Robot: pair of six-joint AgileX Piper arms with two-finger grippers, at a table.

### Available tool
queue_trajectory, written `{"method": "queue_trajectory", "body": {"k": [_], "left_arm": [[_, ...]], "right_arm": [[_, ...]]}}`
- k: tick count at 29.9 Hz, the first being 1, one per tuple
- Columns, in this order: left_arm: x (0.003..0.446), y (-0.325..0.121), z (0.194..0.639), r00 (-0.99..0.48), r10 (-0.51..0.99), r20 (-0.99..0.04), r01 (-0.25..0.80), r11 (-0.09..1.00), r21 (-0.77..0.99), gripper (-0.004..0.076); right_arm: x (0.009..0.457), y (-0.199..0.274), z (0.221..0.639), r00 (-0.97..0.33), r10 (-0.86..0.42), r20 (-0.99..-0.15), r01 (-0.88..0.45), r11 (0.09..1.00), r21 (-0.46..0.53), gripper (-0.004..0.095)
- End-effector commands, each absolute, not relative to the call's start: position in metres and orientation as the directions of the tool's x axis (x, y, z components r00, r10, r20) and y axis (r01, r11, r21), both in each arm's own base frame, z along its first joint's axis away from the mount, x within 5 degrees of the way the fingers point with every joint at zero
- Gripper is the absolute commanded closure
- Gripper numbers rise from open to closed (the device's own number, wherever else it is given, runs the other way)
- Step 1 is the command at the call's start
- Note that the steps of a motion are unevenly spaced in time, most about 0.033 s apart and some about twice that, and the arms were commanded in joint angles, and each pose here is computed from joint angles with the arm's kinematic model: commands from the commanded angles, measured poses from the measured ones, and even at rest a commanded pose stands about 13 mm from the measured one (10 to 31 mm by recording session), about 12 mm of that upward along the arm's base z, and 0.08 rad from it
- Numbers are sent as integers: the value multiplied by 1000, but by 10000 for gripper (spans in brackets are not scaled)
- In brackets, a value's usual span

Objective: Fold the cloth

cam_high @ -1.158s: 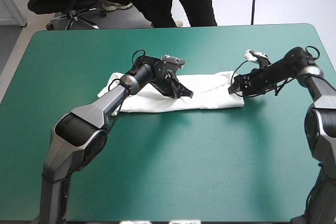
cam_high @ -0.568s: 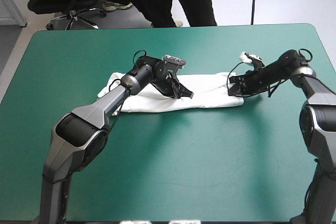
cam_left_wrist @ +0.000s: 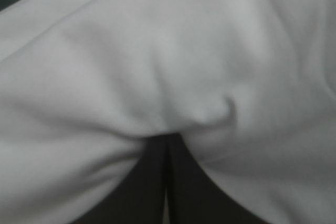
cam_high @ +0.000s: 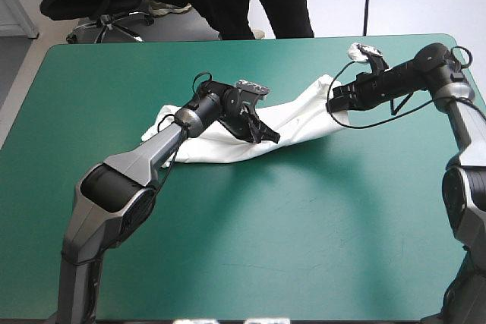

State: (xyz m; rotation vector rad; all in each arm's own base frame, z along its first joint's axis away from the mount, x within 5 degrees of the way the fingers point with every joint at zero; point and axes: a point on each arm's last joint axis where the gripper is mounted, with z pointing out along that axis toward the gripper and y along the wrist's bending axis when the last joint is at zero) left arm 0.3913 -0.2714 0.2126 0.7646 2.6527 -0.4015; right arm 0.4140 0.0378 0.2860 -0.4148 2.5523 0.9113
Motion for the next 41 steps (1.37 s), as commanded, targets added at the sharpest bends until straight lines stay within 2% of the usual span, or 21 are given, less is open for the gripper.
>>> {"method": "queue_trajectory", "body": {"k": [1, 10, 13, 16, 21, 25, 29, 37, 41], "left_arm": [[378, -275, 235, -802, 451, -391, 557, 802, -217, 741], [380, -271, 246, -782, 481, -397, 576, 800, -165, 741], [375, -256, 277, -760, 529, -377, 593, 802, -73, 741], [365, -233, 316, -768, 526, -364, 561, 828, 11, 741], [331, -189, 403, -717, 458, -525, 501, 863, 70, 741], [285, -152, 468, -629, 390, -673, 454, 886, 89, 741], [238, -119, 514, -535, 325, -779, 391, 913, 113, 741], [174, -79, 556, -413, 228, -882, 334, 939, 86, 741], [168, -73, 559, -402, 207, -892, 308, 948, 82, 741]], "right_arm": [[399, 42, 332, -821, -134, -555, -470, 711, 523, 921], [397, 42, 336, -814, -134, -566, -477, 710, 518, 921], [397, 43, 337, -814, -131, -567, -477, 707, 522, 921], [398, 47, 341, -809, -98, -579, -481, 676, 558, 921], [396, 74, 358, -779, -106, -618, -542, 610, 578, 921], [389, 118, 372, -733, -157, -662, -620, 556, 554, 921], [384, 165, 381, -682, -181, -708, -681, 511, 525, 921], [393, 254, 356, -674, -225, -704, -723, 396, 566, 901], [392, 294, 346, -655, -245, -715, -755, 262, 602, 725]]}}
